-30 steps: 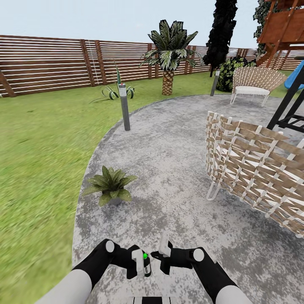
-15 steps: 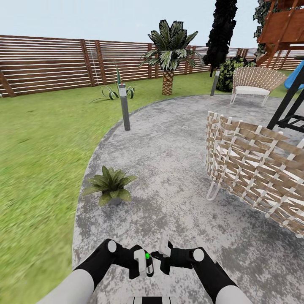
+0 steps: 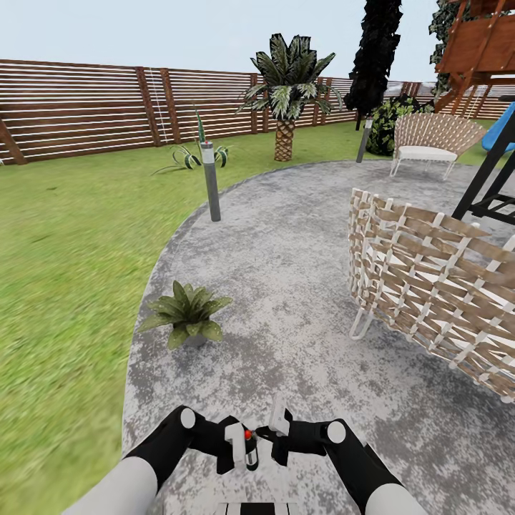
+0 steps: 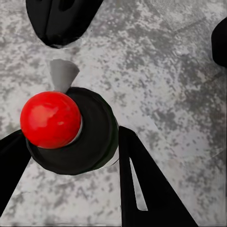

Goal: Pick up the pesticide atomizer in the garden and spray insectifuge to fully cover both potted plants in the garden.

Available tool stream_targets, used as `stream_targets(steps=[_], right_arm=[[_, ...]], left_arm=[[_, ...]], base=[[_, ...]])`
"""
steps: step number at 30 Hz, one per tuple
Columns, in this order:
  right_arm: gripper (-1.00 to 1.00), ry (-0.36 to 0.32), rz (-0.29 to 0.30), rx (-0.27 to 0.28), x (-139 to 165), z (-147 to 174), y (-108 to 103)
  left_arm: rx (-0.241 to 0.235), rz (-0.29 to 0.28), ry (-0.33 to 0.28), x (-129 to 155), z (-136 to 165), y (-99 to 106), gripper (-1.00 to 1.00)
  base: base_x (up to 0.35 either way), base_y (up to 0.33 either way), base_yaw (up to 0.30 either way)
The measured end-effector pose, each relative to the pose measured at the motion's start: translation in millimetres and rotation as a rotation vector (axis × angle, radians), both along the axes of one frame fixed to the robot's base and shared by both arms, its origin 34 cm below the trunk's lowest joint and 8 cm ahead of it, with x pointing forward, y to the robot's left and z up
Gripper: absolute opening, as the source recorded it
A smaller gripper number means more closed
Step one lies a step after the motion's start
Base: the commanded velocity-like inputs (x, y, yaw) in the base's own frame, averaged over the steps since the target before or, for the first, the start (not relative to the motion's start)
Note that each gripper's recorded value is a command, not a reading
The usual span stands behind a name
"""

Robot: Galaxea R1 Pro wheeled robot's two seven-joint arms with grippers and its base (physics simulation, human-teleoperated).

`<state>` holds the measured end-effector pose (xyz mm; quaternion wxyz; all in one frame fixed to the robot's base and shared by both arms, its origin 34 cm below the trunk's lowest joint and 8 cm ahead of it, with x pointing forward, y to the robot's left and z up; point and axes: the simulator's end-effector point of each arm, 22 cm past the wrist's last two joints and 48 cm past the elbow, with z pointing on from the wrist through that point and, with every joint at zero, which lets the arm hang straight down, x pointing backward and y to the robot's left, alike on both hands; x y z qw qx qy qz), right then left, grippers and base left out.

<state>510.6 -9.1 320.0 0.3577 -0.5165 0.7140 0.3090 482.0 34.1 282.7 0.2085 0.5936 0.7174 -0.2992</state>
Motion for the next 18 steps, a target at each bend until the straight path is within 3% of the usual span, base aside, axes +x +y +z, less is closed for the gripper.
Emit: stream_targets(steps=[2, 5, 10, 13, 14, 18], right_arm=[[-1.00, 0.000, 0.001, -0.001, -0.1, -0.1, 0.0], [-1.00, 0.000, 0.000, -0.001, 0.0, -0.2, -0.1], [-1.00, -0.003, 0.003, -0.004, -0.1, -0.6, -0.6], [-1.00, -0.004, 0.002, -0.009, 0.0, -2.0, -3.4], [1.00, -0.005, 0.001, -0.010, 0.3, -2.2, -4.1], [1.00, -0.005, -0.012, -0.035, 2.9, -8.2, -22.7]], left_arm=[[0.011, -0.001, 0.006, -2.9, -3.6, 6.7, -1.00], [0.060, 0.011, 0.010, -2.6, -13.9, 40.8, -1.00], [0.160, 0.041, 0.017, -2.3, -29.5, 114.3, -1.00], [0.232, 0.056, 0.062, -31.8, -46.4, 166.8, -1.00], [0.256, 0.064, 0.075, -40.0, -50.2, 184.7, -1.00], [0.309, 0.089, 0.119, -69.8, -60.3, 225.1, -1.00]], base=[[0.000, 0.000, 0.000], [0.000, 0.000, 0.000], [0.000, 0.000, 0.000], [0.000, 0.000, 0.000], [0.000, 0.000, 0.000], [0.000, 0.000, 0.000]])
